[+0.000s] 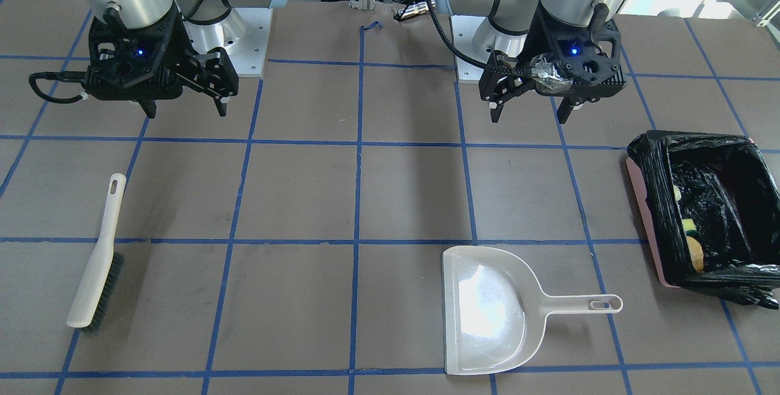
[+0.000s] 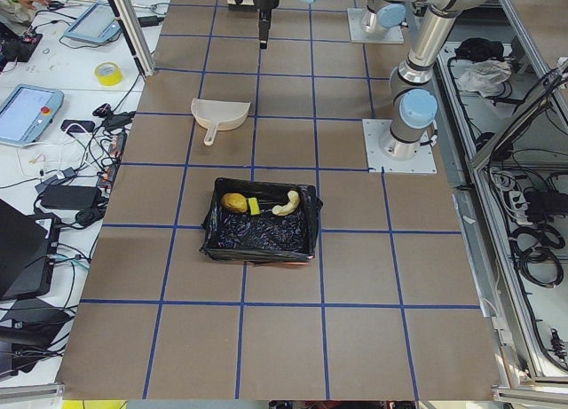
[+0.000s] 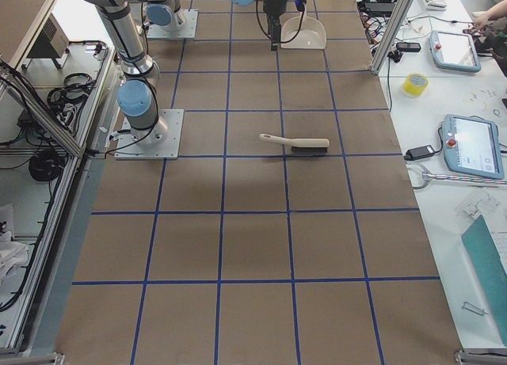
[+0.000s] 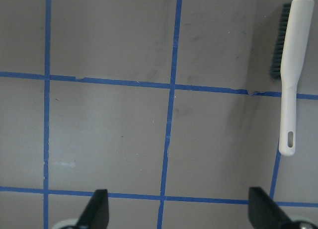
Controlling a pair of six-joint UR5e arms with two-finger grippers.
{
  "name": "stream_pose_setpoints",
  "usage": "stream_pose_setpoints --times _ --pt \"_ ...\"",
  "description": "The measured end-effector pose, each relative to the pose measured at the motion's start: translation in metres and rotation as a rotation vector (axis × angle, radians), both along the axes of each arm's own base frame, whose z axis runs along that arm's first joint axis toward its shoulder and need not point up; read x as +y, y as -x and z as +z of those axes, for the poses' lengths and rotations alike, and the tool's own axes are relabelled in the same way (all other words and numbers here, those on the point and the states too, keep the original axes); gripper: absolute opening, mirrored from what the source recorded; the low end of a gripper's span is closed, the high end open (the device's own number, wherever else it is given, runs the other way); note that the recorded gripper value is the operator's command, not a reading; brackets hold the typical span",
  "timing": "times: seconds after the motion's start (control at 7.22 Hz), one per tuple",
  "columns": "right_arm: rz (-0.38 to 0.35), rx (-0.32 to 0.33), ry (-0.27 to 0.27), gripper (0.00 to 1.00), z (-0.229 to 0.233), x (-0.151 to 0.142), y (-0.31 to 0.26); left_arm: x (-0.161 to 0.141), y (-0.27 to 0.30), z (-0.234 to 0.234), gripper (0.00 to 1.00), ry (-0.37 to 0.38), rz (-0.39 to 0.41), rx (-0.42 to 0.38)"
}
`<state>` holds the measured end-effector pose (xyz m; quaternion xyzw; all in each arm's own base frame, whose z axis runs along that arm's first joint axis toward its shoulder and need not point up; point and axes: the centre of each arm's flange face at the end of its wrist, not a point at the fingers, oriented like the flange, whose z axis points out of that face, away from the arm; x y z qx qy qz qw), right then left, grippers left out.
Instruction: Sweep and dump trash into bin
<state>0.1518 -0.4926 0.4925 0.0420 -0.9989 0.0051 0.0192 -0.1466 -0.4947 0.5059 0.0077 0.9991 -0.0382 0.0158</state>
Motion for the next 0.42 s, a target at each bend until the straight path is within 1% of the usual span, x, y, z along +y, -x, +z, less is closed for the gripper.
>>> stream_pose_setpoints --times 0.42 --pt "0.000 0.000 -0.002 1.00 -0.0002 0.0002 0.0000 0.0039 -0.0009 -0.0037 1.00 -0.023 0.003 -0.003"
